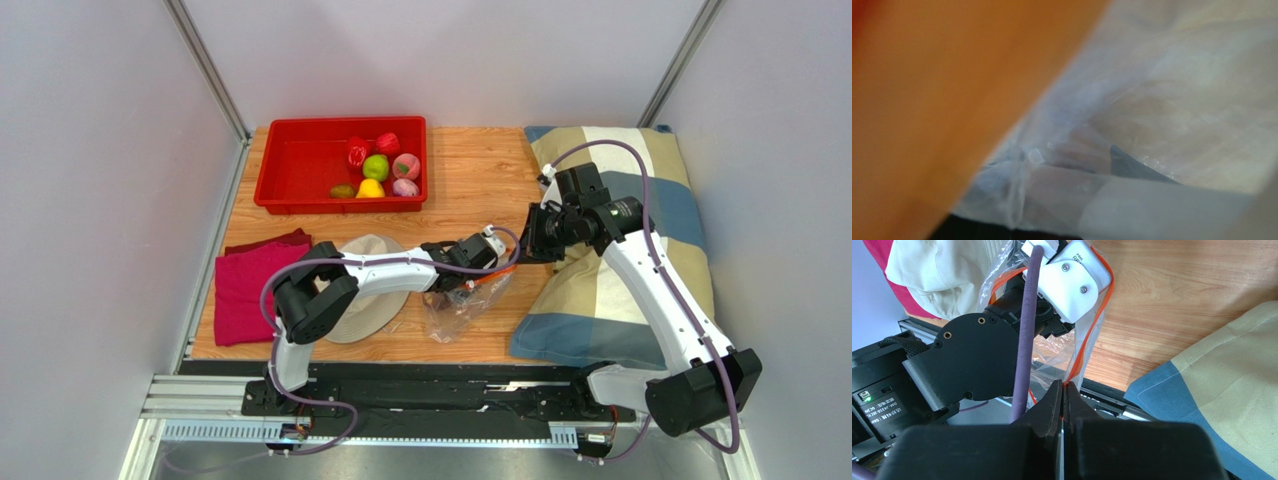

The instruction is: Open the zip-top bag and remove the fake food

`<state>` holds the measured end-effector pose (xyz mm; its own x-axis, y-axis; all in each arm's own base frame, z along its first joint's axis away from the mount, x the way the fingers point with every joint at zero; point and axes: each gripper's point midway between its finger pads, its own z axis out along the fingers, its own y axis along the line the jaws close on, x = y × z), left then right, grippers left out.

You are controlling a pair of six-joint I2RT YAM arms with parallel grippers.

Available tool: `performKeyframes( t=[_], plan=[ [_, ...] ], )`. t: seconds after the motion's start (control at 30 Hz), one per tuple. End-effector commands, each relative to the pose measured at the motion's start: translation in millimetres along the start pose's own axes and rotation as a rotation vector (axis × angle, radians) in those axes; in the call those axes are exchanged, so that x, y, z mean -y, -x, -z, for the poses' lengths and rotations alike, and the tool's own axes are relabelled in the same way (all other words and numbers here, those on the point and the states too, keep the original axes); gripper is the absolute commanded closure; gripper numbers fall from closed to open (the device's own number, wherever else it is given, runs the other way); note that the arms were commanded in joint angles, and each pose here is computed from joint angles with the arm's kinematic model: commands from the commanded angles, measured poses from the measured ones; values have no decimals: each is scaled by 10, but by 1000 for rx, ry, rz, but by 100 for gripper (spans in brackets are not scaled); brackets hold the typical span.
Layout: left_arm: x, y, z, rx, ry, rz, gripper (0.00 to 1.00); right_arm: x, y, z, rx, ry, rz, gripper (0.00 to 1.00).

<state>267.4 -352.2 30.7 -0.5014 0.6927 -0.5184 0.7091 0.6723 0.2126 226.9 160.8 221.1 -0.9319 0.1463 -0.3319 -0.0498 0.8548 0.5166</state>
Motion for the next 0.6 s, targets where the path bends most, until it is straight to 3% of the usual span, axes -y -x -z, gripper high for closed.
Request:
performKeyframes(
  t=[0.0, 0.1, 0.17, 0.2, 0.27, 0.33, 0.37, 0.5, 0.57],
  plan=[
    [17, -275, -52, -77, -7, 9, 34, -59, -1, 28, 10, 28, 27, 100],
    [20, -167, 43, -43, -27, 6, 35, -56, -4, 0, 4, 33, 27, 100],
    [25, -88, 100, -22, -42, -1, 51, -50, -12, -14, -1, 31, 24, 100],
    [22, -30, 140, -12, -45, 0, 64, -52, -5, -15, 0, 32, 26, 100],
    [15, 63, 198, 8, -50, 1, 73, -40, -6, -26, -1, 28, 28, 100],
    [11, 233, 319, 51, -65, 9, 95, -20, -16, -35, -3, 22, 29, 100],
    [9, 342, 388, 80, -73, 16, 100, -4, -23, -42, -5, 16, 32, 100],
    [51, 672, 726, 167, -147, 23, 98, 23, -15, -48, -1, 2, 37, 100],
    [110, 813, 870, 183, -198, 20, 86, 25, -7, -57, -2, 2, 39, 100]
  ],
)
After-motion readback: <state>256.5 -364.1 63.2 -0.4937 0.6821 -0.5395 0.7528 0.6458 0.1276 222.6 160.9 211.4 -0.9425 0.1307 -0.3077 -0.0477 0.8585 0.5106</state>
